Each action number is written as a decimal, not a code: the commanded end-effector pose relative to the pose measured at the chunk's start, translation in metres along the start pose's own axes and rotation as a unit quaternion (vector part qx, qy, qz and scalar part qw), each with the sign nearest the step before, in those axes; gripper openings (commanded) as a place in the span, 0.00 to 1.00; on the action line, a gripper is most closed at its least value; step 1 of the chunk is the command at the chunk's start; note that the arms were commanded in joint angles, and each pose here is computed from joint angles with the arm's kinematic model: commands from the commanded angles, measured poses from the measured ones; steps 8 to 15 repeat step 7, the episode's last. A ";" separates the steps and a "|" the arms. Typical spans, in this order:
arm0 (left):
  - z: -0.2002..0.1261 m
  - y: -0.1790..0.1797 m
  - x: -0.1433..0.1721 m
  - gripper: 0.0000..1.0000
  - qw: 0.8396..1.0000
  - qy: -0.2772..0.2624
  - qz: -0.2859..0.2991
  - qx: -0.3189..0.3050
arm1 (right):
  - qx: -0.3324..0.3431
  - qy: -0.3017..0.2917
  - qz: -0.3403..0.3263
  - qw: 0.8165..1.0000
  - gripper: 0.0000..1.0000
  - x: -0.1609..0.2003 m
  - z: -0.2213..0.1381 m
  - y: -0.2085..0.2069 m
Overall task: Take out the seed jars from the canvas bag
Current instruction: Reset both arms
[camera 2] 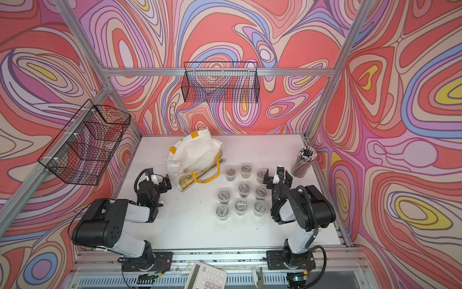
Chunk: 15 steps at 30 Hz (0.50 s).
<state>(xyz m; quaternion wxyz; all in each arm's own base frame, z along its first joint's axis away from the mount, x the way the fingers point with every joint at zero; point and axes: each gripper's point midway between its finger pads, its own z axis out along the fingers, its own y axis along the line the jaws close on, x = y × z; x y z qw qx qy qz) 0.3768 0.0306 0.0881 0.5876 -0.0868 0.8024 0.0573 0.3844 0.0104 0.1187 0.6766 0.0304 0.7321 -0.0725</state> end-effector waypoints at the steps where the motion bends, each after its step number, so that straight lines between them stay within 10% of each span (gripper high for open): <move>1: 0.005 -0.008 -0.006 1.00 1.000 0.005 0.016 0.019 | -0.003 -0.016 -0.006 1.000 0.98 -0.007 -0.001 0.000; 15: 0.009 -0.004 -0.006 1.00 1.000 0.012 0.012 0.003 | -0.003 -0.016 -0.006 1.000 0.98 -0.006 -0.001 0.000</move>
